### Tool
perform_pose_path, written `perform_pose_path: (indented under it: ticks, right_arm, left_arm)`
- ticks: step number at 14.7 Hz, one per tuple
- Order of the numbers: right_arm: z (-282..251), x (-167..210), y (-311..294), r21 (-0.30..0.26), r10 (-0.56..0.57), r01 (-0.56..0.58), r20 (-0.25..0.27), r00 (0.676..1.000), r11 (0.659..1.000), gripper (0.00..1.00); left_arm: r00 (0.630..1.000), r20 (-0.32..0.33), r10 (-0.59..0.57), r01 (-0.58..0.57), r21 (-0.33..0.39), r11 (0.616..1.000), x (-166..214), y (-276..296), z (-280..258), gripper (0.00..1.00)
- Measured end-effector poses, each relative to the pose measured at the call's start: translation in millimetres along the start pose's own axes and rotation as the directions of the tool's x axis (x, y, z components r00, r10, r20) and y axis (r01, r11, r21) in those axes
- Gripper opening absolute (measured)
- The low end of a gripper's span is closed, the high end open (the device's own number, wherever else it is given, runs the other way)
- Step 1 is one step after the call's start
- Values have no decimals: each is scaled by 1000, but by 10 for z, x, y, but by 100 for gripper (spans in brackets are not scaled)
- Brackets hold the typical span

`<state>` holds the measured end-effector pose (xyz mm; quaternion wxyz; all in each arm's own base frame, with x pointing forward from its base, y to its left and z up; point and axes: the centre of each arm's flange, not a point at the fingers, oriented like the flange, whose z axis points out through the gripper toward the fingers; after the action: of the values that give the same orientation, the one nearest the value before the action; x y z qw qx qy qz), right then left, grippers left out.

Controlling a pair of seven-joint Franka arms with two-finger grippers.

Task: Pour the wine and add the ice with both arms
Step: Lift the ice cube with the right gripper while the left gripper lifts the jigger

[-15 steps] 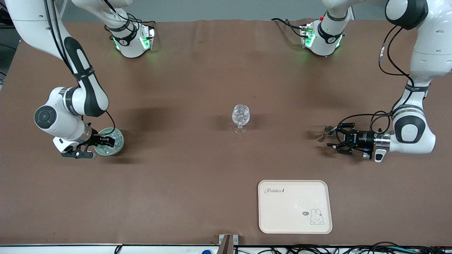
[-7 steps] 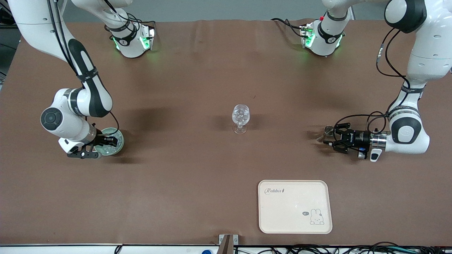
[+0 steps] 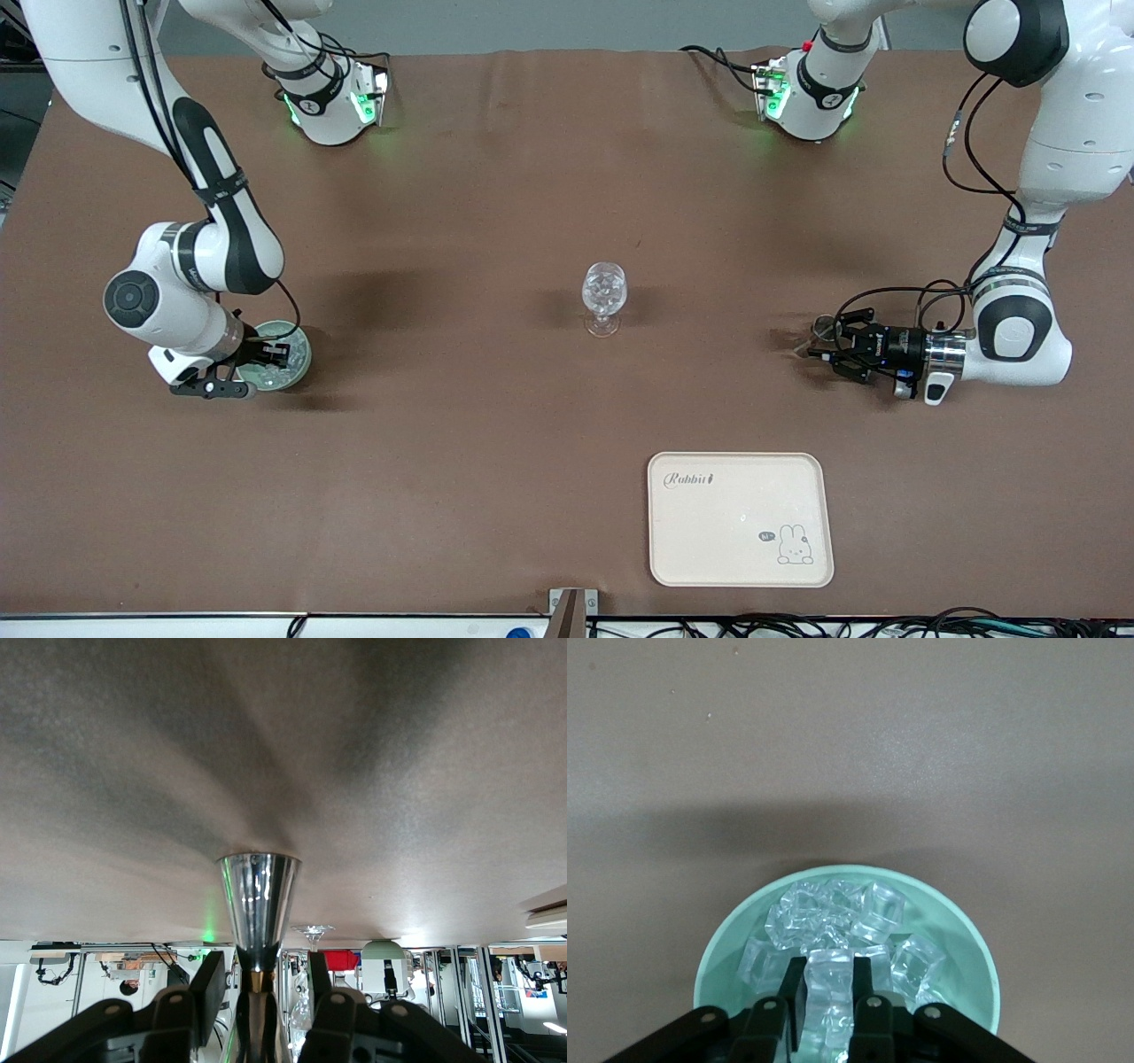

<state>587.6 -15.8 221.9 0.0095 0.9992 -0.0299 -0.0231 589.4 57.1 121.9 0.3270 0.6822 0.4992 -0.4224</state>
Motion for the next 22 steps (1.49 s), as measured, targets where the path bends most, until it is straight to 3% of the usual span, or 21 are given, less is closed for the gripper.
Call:
perform_pose_path:
  ticks: [3, 7, 9, 13, 16, 19, 22]
  right_arm:
    - [-21, -15, 5, 0, 9, -9, 19, 1000, 1000, 24]
    - [-435, 69, 38, 5, 30, -30, -9, 1000, 1000, 24]
    - [-894, 139, 45, 11, 38, -38, -13, 999, 999, 24]
    - [-2030, 211, 122, 20, 47, -47, -3, 999, 999, 24]
    - [-2716, 207, 171, 23, 51, -51, -9, 999, 998, 24]
    - [-3101, 147, 181, 22, 49, -49, -19, 999, 999, 24]
    - [-3350, -24, 208, 25, 51, -50, -7, 999, 998, 24]
  left_arm:
    - [1000, 3, -3, 3, 2, 1000, 27, -11, 21, 42]
    - [1000, 7, 8, -8, 4, 1000, 49, -19, 41, 36]
    - [1000, 13, 11, -11, 6, 1000, 34, -13, 48, 22]
    - [1000, 15, 18, -18, 6, 1000, 12, 12, 56, 22]
    - [998, 62, 29, -28, -18, 999, -122, 133, 122, 22]
    - [994, 102, 31, -29, -17, 999, -444, 401, 275, 22]
    - [994, 102, 27, -26, -15, 1000, -758, 601, 397, 22]
